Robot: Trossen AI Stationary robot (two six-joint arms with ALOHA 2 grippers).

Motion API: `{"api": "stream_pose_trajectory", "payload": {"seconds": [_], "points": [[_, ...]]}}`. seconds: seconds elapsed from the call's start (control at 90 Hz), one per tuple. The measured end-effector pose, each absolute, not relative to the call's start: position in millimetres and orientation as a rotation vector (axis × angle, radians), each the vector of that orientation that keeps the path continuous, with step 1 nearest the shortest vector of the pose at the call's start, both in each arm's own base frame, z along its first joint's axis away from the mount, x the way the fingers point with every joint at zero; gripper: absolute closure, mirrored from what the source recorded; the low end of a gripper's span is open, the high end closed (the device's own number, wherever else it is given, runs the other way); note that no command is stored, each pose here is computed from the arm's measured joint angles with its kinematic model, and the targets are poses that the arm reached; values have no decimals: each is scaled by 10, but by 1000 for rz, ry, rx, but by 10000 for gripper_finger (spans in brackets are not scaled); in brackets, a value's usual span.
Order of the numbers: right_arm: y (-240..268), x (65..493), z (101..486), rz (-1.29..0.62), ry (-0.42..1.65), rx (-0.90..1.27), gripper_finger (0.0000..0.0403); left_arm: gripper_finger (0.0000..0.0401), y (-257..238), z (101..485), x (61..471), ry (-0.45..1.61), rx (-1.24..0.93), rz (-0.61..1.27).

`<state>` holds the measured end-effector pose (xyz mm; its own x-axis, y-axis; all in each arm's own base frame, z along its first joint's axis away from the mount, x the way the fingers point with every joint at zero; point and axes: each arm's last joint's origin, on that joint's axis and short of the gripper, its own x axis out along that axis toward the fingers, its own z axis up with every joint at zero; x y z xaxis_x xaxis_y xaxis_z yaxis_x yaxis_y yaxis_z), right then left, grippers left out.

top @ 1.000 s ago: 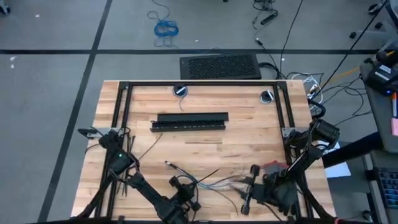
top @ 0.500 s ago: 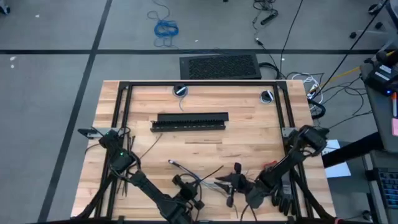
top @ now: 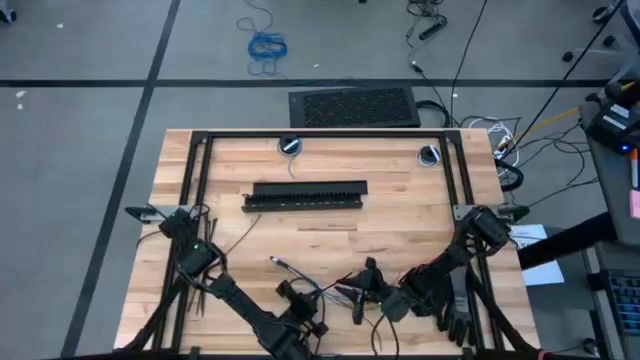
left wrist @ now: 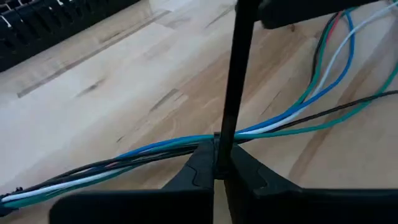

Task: Ziptie cables
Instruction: Wrap the cable wires with zip tie

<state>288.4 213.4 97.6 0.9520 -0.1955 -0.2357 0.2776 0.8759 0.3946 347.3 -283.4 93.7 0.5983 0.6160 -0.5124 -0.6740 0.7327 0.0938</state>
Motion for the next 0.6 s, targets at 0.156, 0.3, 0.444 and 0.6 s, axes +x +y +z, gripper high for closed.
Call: {"api": "stream_pose_trajectory", "payload": {"seconds": [0.156,0.3,0.444,0.6], "points": [[2146,2838,982,-369,112,455,323,386,-2833,938,3476,550,-123,751],[2078,2920,1023,-347,94,481,323,386,-2833,938,3477,550,-124,751],[2060,2989,1134,-254,49,463,323,385,-2834,938,3480,548,-128,750],[2084,3010,1281,-145,-36,461,323,385,-2834,938,3480,553,-122,747]]}}
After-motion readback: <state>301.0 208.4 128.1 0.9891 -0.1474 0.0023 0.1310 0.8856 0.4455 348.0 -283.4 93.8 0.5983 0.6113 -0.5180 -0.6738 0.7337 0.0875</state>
